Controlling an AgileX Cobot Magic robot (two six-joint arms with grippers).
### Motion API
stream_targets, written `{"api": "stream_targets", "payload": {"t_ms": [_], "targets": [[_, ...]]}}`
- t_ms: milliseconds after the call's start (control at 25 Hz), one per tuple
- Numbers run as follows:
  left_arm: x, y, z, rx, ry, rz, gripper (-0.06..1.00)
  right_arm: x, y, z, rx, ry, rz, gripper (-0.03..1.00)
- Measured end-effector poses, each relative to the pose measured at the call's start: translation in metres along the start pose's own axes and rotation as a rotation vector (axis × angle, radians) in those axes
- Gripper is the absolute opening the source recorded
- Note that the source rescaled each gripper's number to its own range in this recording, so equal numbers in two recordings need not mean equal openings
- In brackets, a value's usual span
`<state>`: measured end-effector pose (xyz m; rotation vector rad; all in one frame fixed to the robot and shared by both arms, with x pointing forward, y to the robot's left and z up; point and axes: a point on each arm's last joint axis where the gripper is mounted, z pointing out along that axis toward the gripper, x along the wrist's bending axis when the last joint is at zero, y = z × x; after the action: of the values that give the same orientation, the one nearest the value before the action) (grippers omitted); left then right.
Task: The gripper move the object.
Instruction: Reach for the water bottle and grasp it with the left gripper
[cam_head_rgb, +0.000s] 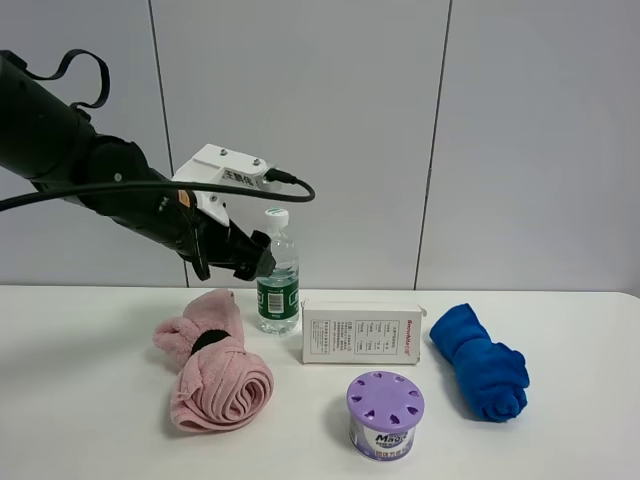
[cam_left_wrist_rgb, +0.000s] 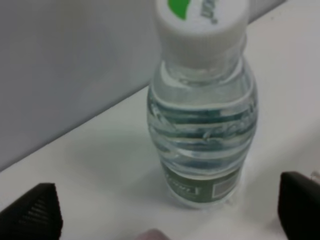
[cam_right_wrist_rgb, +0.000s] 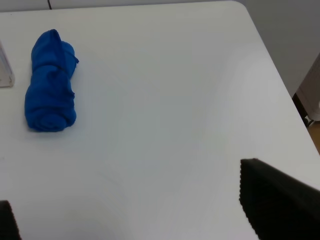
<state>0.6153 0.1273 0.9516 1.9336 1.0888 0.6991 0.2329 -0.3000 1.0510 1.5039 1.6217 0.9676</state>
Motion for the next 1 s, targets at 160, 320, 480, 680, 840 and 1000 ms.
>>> {"api": "stream_targets", "payload": {"t_ms": [160, 320, 480, 680, 840, 1000], "targets": [[-0.006, 0.0, -0.002, -0.106, -0.076, -0.041, 0.99, 0.0, 0.0, 0.0, 0.0, 0.0, 0.0, 1.0], [-0.005, -0.003, -0.006, -0.196, -0.185, -0.098, 0.99, 0.0, 0.0, 0.0, 0.0, 0.0, 0.0, 1.0], [0.007, -0.006, -0.004, -0.244, -0.244, -0.151, 0.99, 0.0, 0.0, 0.0, 0.0, 0.0, 0.0, 1.0], [0.01, -0.019, 0.006, -0.23, -0.254, -0.133, 0.99, 0.0, 0.0, 0.0, 0.0, 0.0, 0.0, 1.0], [0.008, -0.03, 0.014, -0.222, -0.259, -0.078, 0.99, 0.0, 0.0, 0.0, 0.0, 0.0, 0.0, 1.0], [0.01, -0.031, 0.017, -0.249, -0.235, -0.076, 0.99, 0.0, 0.0, 0.0, 0.0, 0.0, 0.0, 1.0]]}}
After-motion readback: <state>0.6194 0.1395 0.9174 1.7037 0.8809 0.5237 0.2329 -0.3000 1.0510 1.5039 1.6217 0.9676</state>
